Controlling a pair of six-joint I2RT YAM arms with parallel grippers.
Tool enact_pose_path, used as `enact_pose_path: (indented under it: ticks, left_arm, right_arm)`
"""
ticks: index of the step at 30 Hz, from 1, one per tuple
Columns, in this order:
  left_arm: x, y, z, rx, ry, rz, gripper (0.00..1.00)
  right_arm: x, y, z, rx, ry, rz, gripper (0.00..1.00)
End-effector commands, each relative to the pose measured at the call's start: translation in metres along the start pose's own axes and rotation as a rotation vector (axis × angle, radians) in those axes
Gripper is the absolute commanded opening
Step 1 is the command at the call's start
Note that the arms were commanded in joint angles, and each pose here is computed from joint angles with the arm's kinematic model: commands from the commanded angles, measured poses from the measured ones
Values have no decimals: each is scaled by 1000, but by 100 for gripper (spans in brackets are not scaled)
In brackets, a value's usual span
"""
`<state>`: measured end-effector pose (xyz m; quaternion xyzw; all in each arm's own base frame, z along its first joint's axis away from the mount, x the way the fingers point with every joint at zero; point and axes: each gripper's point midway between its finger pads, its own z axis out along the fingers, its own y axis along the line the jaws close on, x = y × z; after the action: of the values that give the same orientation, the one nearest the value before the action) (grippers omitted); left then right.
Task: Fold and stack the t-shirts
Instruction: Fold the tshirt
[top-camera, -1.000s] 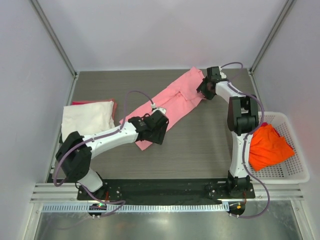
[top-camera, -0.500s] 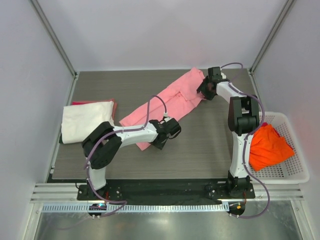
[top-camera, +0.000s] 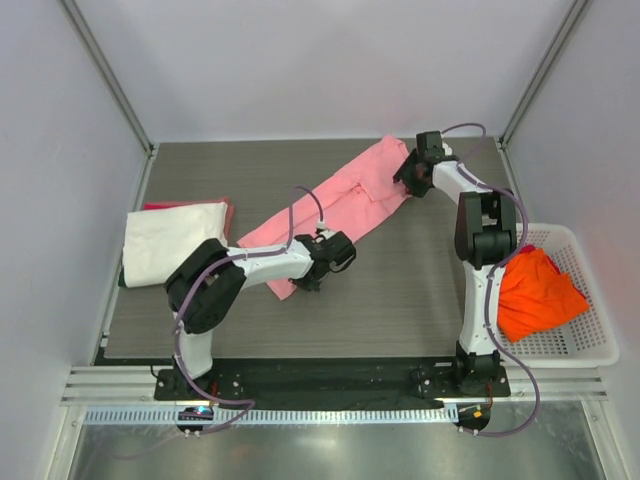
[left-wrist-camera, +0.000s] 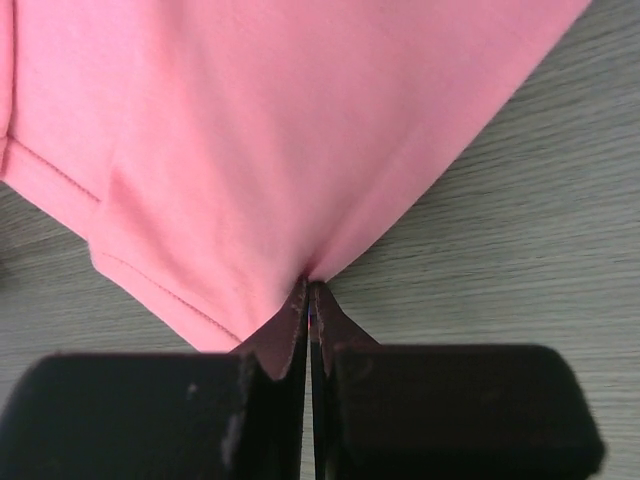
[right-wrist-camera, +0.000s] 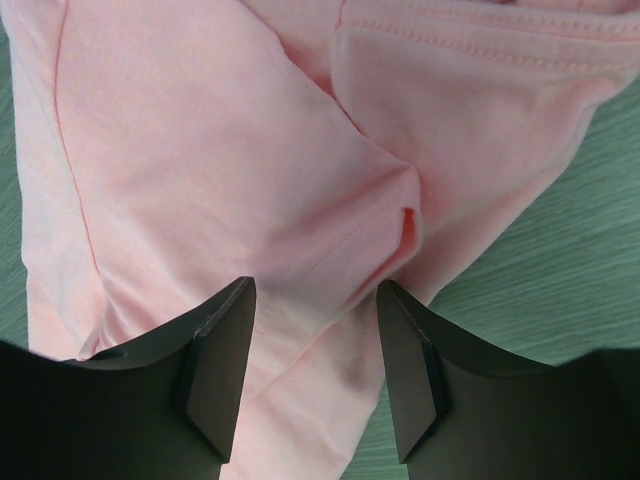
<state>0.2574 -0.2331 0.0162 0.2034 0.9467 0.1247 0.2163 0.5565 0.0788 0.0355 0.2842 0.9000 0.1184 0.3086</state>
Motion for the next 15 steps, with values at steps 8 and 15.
enact_pose_path:
  ticks: [8,15]
  left_arm:
    - [24,-61,-24,259,46,-68,0]
    - [19,-162,-61,480,-19,-119,0]
  right_arm:
    - [12,-13,33,44,51,-25,58]
    - [15,-2,34,-4,84,-73,58]
